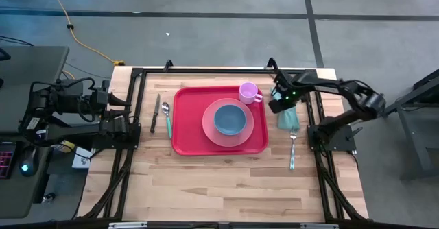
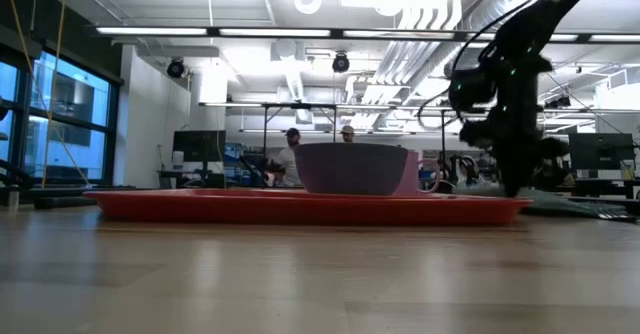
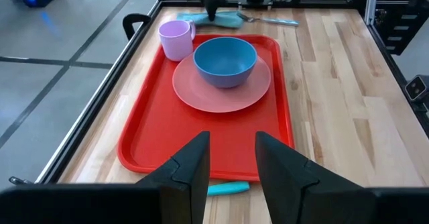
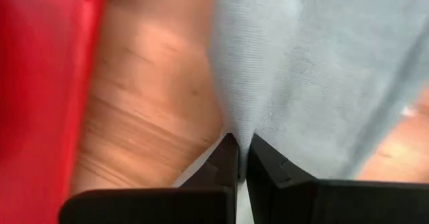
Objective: Set up tray
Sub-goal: Put the blue towel on the tray
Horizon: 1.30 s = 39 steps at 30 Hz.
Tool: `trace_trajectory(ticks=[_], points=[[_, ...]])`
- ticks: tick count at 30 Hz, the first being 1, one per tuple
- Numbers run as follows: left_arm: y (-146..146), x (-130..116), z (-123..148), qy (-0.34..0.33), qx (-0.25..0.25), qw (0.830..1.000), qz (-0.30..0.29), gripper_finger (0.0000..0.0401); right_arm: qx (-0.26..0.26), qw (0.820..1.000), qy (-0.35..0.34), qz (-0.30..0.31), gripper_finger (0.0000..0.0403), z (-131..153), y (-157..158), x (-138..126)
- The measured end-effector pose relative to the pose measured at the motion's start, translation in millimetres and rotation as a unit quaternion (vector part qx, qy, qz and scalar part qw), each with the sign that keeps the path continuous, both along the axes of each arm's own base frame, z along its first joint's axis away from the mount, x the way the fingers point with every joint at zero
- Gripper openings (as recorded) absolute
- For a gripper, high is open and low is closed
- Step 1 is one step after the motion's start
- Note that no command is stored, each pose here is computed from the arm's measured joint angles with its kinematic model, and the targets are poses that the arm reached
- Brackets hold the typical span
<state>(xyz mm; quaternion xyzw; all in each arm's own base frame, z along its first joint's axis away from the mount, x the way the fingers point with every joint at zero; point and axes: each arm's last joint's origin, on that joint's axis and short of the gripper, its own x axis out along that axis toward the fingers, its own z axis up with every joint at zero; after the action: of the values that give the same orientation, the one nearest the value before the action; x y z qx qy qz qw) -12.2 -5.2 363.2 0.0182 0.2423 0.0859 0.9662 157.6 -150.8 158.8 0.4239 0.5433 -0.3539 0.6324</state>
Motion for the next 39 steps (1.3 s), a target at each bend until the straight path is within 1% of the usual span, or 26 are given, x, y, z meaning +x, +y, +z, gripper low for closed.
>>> trace_trajectory(ticks=[5, 10, 15, 21, 27, 30, 32, 35, 39], points=[[0, 0, 0, 0.0, 0.001, 1.0, -0.002, 0.0152, -0.029, 0.999, -0.016, -0.004, 0.0, 30, 10, -12], [0, 0, 0, 0.0, 0.002, 1.0, -0.002, 0.0152, -0.086, 0.995, -0.043, -0.007, 0.0, 71, 12, -16], [0, 0, 0, 0.0, 0.003, 1.0, -0.002, 0.0152, -0.143, 0.986, -0.085, 0.0, 0.0, 118, 8, -12], [0, 0, 0, 0.0, 0.003, 1.0, -0.001, 0.0152, -0.212, 0.968, -0.135, 0.025, 0.0, 177, 12, -1], [0, 0, 0, 0.0, 0.003, 1.0, 0.0, 0.0152, -0.256, 0.945, -0.198, 0.045, 0.0, 224, 27, 7], [0, 0, 0, 0.0, 0.004, 1.0, 0.0, 0.0152, -0.264, 0.935, -0.226, 0.065, 0.0, 240, 37, 16], [0, 0, 0, 0.001, 0.004, 1.0, 0.0, 0.0152, -0.265, 0.932, -0.234, 0.079, 0.0, 246, 42, 26], [0, 0, 0, 0.001, 0.005, 1.0, 0.002, 0.0152, -0.263, 0.928, -0.242, 0.107, 0.0, 251, 49, 47], [0, 0, 0, 0.0, 0.005, 1.0, 0.006, 0.0152, -0.26, 0.919, -0.253, 0.156, 0.0, 256, 57, 82]])
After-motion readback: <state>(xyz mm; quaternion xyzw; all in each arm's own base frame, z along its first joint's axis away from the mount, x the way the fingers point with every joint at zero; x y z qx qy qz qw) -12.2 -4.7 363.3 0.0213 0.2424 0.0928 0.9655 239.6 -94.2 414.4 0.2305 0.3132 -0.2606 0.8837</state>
